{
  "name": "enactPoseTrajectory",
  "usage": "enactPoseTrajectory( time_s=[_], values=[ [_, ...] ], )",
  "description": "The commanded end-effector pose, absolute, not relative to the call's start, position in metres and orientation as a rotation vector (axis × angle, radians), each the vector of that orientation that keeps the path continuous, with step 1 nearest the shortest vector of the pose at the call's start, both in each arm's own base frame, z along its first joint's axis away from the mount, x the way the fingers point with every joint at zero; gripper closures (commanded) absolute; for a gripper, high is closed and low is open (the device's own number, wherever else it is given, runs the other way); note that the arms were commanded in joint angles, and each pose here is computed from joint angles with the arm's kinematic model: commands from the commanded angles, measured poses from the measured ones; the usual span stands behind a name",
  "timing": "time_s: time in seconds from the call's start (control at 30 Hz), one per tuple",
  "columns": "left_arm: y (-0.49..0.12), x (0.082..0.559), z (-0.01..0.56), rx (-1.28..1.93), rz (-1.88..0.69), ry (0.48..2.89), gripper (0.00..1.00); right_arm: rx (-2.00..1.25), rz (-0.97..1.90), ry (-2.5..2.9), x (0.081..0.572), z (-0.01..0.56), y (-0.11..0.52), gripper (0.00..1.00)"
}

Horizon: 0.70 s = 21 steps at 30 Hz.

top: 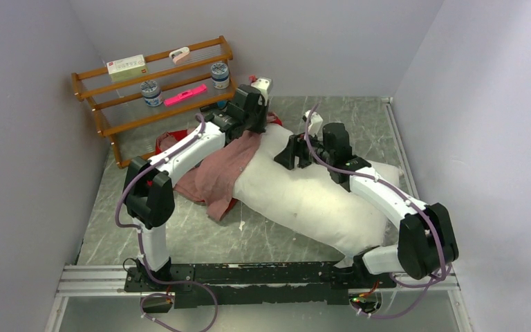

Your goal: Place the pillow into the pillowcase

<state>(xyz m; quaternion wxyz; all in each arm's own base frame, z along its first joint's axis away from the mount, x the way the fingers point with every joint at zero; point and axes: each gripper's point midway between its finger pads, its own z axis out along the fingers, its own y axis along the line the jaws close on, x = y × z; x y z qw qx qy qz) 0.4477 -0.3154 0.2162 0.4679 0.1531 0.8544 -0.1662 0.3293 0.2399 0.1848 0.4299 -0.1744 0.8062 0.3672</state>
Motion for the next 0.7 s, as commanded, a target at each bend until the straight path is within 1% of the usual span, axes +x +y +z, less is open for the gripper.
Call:
enactPoseTrajectory(
  time_s=[0.0,0.03,0.07,0.13,0.23,0.27,0.3,0.37,0.43,0.53,0.6,0.67],
  values=[
    [-0.324,0.444,0.228,0.404,-0.461,2.054,0.88,-0.487,0.988,2.013,0.306,0.186,0.265,0.32],
    [-0.329,0.44,0.237,0.404,-0.51,2.038,0.94,-0.484,0.981,2.016,0.306,0.185,0.267,0.33],
    [-0.335,0.436,0.248,0.396,-0.571,2.022,0.95,-0.477,0.974,2.02,0.306,0.183,0.268,0.37],
    [-0.347,0.426,0.274,0.379,-0.702,1.974,0.95,-0.465,0.941,2.03,0.309,0.18,0.271,0.53],
    [-0.364,0.403,0.323,0.364,-0.937,1.872,0.95,-0.454,0.909,2.017,0.312,0.185,0.277,0.81],
    [-0.367,0.393,0.344,0.354,-1.018,1.822,0.95,-0.432,0.91,1.998,0.313,0.19,0.277,0.94],
    [-0.37,0.385,0.358,0.348,-1.084,1.785,0.95,-0.404,0.92,1.969,0.315,0.198,0.277,1.0],
    [-0.375,0.367,0.383,0.335,-1.207,1.72,0.95,-0.338,0.939,1.896,0.319,0.217,0.276,1.0],
    [-0.382,0.346,0.405,0.33,-1.384,1.658,0.95,-0.251,0.974,1.816,0.324,0.242,0.274,1.0],
    [-0.393,0.315,0.431,0.33,-1.616,1.534,0.95,-0.029,0.983,1.688,0.339,0.275,0.26,1.0],
    [-0.401,0.299,0.437,0.321,-1.706,1.497,0.95,0.152,0.992,1.585,0.35,0.29,0.244,1.0],
    [-0.41,0.289,0.437,0.331,-1.727,1.489,0.95,0.318,0.985,1.521,0.357,0.289,0.227,1.0]
  ],
)
